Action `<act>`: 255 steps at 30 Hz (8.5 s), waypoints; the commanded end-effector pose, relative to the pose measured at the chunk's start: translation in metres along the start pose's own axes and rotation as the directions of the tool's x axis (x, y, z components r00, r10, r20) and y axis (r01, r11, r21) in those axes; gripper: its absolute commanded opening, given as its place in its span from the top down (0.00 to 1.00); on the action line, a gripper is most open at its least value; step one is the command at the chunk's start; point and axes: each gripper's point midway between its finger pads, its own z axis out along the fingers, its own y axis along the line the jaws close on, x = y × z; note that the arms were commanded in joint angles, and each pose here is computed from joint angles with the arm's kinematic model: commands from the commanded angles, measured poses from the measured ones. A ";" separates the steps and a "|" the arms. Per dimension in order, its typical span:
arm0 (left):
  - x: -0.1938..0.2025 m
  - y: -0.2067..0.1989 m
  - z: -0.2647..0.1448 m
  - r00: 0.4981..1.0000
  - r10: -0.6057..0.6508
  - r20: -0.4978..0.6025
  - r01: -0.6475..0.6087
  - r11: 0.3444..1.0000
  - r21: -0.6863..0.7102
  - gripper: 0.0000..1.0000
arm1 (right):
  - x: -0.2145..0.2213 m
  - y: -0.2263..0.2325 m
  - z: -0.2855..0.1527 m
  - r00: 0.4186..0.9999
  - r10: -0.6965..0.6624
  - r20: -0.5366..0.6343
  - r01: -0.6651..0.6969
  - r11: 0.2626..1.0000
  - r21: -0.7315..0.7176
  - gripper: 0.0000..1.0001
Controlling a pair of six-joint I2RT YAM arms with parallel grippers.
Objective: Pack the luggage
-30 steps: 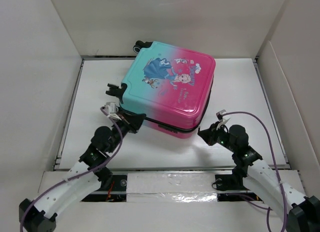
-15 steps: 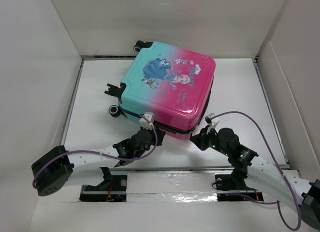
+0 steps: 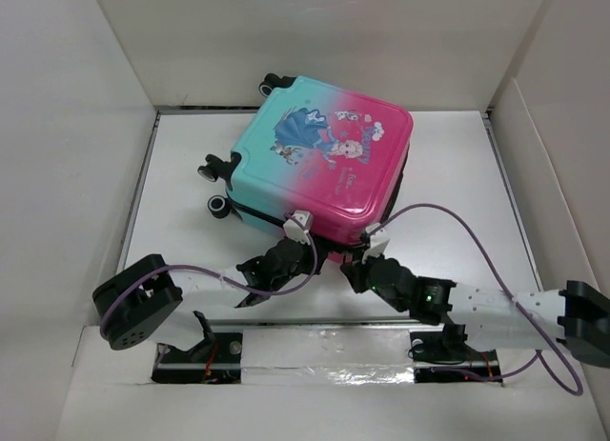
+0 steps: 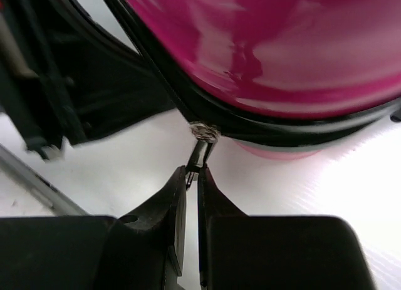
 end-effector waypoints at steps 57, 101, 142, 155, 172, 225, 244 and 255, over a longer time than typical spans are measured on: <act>-0.342 0.263 -0.021 0.700 -0.515 0.495 0.674 0.706 -0.218 0.13 | -0.009 0.054 0.009 0.989 0.083 0.119 -0.051 0.967 -0.251 0.75; -0.223 0.124 -0.113 0.629 -0.510 0.586 0.528 0.834 0.159 1.00 | -0.102 -0.079 -0.053 0.941 0.110 0.319 -0.074 0.990 -0.122 1.00; -0.221 0.146 -0.081 0.610 -0.516 0.602 0.546 0.824 0.153 1.00 | -0.120 -0.077 0.007 0.912 0.028 0.409 -0.036 0.999 0.011 1.00; -0.214 0.101 -0.068 0.675 -0.484 0.556 0.479 0.862 0.168 1.00 | -0.053 0.087 0.078 0.984 -0.091 0.151 0.115 0.980 -0.160 1.00; -0.172 0.076 -0.132 0.813 -0.378 0.443 0.392 0.918 0.064 1.00 | -0.104 0.236 0.158 0.932 -0.299 0.206 0.362 0.713 -0.600 1.00; -0.170 -0.016 -0.023 0.948 -0.219 0.231 0.171 0.962 0.211 0.69 | -0.091 -0.008 0.016 0.982 -0.097 0.161 0.140 0.947 -0.288 1.00; -0.181 -0.013 -0.034 0.955 -0.213 0.207 0.180 0.969 0.167 0.90 | -0.097 0.151 0.060 0.960 -0.032 0.278 0.150 0.898 -0.413 1.00; -0.326 0.083 -0.075 0.752 -0.412 0.514 0.427 0.899 0.096 0.18 | -0.085 0.136 0.035 0.963 -0.027 0.268 0.146 0.888 -0.436 1.00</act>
